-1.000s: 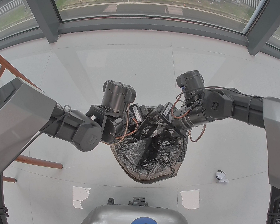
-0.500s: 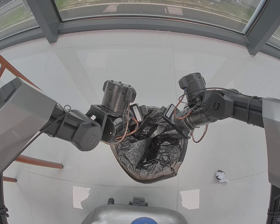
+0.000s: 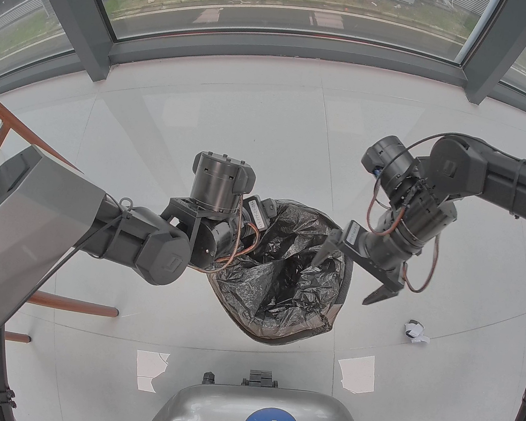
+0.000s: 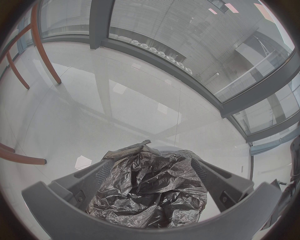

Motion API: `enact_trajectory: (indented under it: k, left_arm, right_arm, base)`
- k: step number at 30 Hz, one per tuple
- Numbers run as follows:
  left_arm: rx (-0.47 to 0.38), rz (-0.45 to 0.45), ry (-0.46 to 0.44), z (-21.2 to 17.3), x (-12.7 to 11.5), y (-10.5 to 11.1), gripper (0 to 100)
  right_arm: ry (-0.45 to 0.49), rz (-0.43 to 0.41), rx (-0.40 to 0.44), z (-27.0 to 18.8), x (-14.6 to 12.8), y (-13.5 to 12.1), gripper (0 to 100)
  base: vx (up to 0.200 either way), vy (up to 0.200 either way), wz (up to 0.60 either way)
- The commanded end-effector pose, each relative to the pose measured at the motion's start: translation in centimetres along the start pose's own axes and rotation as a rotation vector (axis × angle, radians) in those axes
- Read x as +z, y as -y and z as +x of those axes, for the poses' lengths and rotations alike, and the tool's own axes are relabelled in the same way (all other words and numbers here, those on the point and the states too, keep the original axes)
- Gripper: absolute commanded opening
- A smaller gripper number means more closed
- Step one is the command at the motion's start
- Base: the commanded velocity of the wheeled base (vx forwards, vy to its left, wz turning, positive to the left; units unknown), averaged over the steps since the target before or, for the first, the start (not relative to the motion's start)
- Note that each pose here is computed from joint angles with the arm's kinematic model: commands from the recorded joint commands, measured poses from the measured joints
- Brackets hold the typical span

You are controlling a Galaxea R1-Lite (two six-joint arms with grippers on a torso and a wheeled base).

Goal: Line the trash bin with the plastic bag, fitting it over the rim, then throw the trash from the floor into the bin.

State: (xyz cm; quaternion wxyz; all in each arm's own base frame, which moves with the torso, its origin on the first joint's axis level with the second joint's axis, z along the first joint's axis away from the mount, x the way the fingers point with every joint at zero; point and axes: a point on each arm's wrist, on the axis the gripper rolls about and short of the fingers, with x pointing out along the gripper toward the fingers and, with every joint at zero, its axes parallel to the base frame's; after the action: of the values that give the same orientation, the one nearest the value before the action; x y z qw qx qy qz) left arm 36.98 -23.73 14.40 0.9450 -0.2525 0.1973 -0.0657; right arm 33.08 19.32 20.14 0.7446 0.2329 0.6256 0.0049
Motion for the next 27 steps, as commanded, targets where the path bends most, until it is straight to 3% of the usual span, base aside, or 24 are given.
enact_trajectory:
  k: [1,3,5,8,13,26,27]
  left_arm:
    - [-0.001,-0.002,0.0,-0.1,-0.1,0.1,100]
    - [-0.001,-0.002,0.001,-0.1,0.0,0.1,100]
    - [-0.003,-0.002,0.0,-0.1,-0.1,0.1,100]
    - [-0.003,-0.002,0.0,-0.1,0.0,0.1,100]
    - [0.008,0.002,-0.008,-0.3,-0.2,-0.2,100]
    - [0.014,-0.014,-0.018,-0.3,-0.5,-0.4,100]
    - [0.017,-0.012,-0.018,-0.3,-0.5,-0.5,100]
  right_arm:
    - [0.709,-0.576,0.381,0.7,3.2,5.7,100]
    - [0.737,-0.571,0.425,1.9,2.8,5.3,100]
    - [0.638,-0.525,0.484,2.4,0.9,2.6,100]
    - [0.57,-0.409,0.558,0.7,-0.1,-0.7,100]
    - [0.599,-0.383,0.632,-0.3,0.8,-3.6,100]
    - [0.562,-0.398,0.611,0.8,-0.1,-3.3,100]
    - [0.566,-0.429,0.596,1.2,-0.3,-2.9,100]
  base:
    - [0.0,0.0,0.0]
    - [0.0,0.0,0.0]
    - [0.0,0.0,0.0]
    - [0.0,0.0,0.0]
    - [0.0,0.0,0.0]
    - [0.0,0.0,0.0]
    - [0.0,0.0,0.0]
